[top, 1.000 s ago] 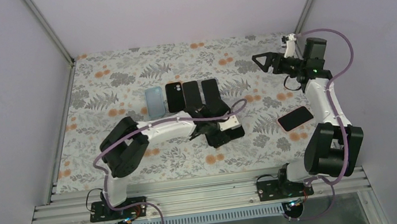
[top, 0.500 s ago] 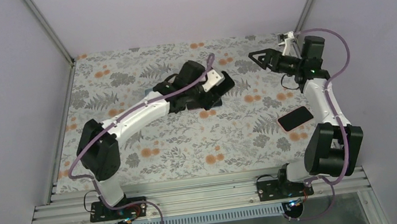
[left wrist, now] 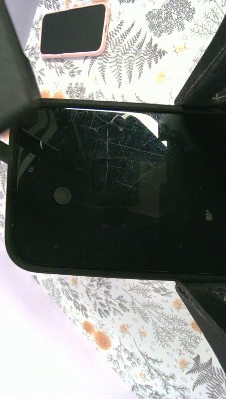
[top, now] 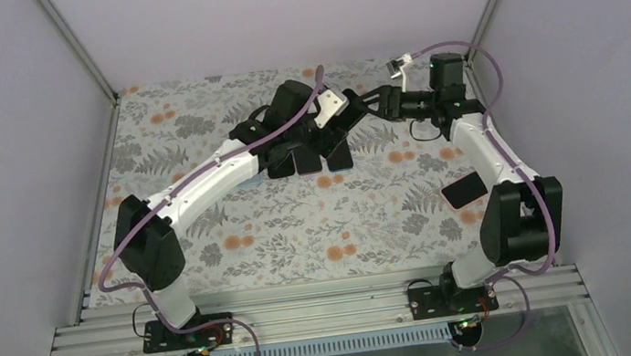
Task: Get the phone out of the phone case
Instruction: Adjust the phone.
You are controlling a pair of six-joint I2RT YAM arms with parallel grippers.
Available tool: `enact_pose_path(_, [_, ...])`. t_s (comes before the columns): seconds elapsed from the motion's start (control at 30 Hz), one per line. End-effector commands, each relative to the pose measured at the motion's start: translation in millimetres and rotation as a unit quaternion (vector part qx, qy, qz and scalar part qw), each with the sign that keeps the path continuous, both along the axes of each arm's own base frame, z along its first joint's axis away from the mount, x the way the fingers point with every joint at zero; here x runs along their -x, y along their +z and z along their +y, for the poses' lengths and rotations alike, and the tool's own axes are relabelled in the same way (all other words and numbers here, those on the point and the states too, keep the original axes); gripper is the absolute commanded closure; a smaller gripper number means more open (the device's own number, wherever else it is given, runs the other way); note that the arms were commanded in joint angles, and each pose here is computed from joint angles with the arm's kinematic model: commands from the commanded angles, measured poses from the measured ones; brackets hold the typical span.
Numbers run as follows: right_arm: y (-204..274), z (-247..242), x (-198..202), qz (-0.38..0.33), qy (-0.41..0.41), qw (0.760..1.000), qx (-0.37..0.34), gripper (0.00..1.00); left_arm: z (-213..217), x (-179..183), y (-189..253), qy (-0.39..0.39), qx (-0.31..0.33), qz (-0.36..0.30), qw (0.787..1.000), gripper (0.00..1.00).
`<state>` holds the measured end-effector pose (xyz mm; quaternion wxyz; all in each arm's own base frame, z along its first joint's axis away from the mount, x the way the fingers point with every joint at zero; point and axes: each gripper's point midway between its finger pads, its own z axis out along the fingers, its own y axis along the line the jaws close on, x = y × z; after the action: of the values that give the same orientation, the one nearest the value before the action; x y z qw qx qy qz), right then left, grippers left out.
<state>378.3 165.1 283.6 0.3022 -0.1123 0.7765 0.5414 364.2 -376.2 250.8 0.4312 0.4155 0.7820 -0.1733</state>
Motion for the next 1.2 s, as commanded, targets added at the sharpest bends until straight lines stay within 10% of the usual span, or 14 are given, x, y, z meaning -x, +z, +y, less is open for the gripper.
enact_pose_path(0.0, [6,16,1,0.008,0.023,1.0,-0.012,0.28,3,-4,61,0.014,0.057,-0.052,0.997,0.5])
enact_pose_path(0.5, [16,28,0,0.003,0.027,1.0,-0.013,0.96,5,7,73,-0.002,0.068,-0.054,0.996,0.48])
enact_pose_path(0.77, [35,28,10,-0.04,0.044,0.998,-0.005,0.96,22,41,76,-0.062,0.015,-0.051,0.997,0.01])
enact_pose_path(1.17, [43,61,57,-0.123,0.142,0.982,0.029,0.96,81,88,97,-0.134,-0.105,-0.109,0.979,0.0])
